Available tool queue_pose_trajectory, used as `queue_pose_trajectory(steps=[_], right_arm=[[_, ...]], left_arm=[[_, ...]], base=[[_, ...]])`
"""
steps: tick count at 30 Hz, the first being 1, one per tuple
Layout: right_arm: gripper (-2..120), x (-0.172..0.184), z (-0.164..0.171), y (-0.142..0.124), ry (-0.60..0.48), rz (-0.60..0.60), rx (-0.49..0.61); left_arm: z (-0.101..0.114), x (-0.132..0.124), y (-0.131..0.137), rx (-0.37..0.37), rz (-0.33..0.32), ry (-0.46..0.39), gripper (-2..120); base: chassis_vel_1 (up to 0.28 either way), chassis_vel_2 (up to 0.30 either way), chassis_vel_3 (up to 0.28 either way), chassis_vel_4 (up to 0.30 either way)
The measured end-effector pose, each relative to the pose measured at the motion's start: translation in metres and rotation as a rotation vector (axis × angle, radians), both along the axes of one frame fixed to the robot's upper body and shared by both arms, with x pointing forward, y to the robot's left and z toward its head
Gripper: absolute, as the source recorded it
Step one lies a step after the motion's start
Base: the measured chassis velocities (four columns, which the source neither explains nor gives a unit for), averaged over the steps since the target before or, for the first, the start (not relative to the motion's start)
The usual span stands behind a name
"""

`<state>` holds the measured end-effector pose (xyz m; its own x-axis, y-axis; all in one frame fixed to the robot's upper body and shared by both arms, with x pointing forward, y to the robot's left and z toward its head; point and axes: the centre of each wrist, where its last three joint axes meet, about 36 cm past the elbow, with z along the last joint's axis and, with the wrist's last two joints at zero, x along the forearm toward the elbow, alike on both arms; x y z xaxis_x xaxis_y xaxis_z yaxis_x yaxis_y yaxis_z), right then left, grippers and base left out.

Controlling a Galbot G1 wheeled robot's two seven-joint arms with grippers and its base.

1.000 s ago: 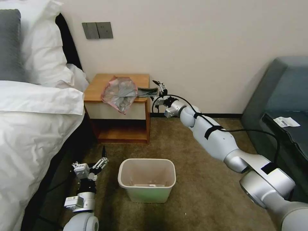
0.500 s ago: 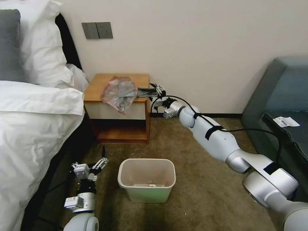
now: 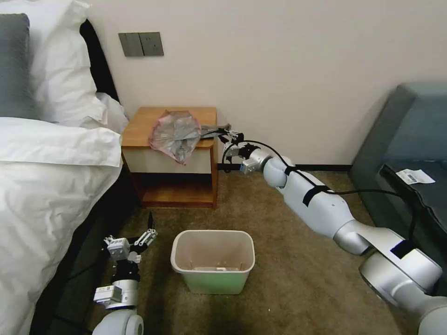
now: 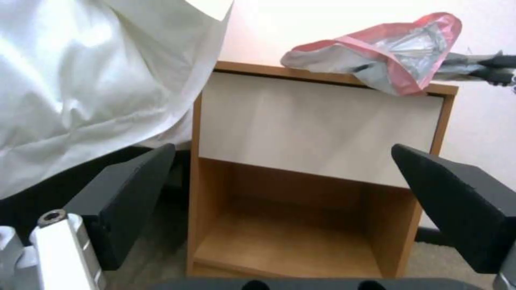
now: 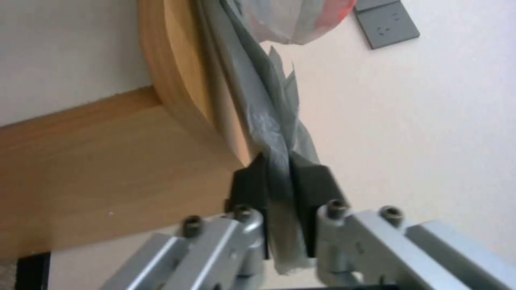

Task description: Pick up the garbage bag from the table and place it over the trash can.

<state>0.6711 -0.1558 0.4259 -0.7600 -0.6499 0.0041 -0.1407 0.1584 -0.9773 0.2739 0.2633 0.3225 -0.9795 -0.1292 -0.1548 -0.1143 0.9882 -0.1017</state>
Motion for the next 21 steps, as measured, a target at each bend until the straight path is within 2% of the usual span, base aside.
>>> queue_pose_trajectory(steps=[1, 3, 14, 21], right_arm=[[8, 0.0, 0.0, 0.0, 0.0, 0.0, 0.0], [0, -0.001, -0.001, 0.001, 0.002, 0.0, 0.004], [0, -0.002, -0.001, 0.0, -0.004, -0.005, 0.02], [0, -0.018, -0.003, 0.005, -0.027, -0.01, 0.098]], left_arm=[[0.0, 0.0, 0.0, 0.0, 0.0, 0.0, 100], [0.0, 0.0, 0.0, 0.001, -0.001, -0.001, 100], [0.0, -0.001, 0.0, 0.004, 0.005, 0.003, 100], [-0.006, -0.003, 0.002, 0.01, 0.004, 0.015, 100]], base=[[0.0, 0.0, 0.0, 0.0], [0.0, 0.0, 0.0, 0.0], [0.0, 0.0, 0.0, 0.0], [0.0, 0.0, 0.0, 0.0]])
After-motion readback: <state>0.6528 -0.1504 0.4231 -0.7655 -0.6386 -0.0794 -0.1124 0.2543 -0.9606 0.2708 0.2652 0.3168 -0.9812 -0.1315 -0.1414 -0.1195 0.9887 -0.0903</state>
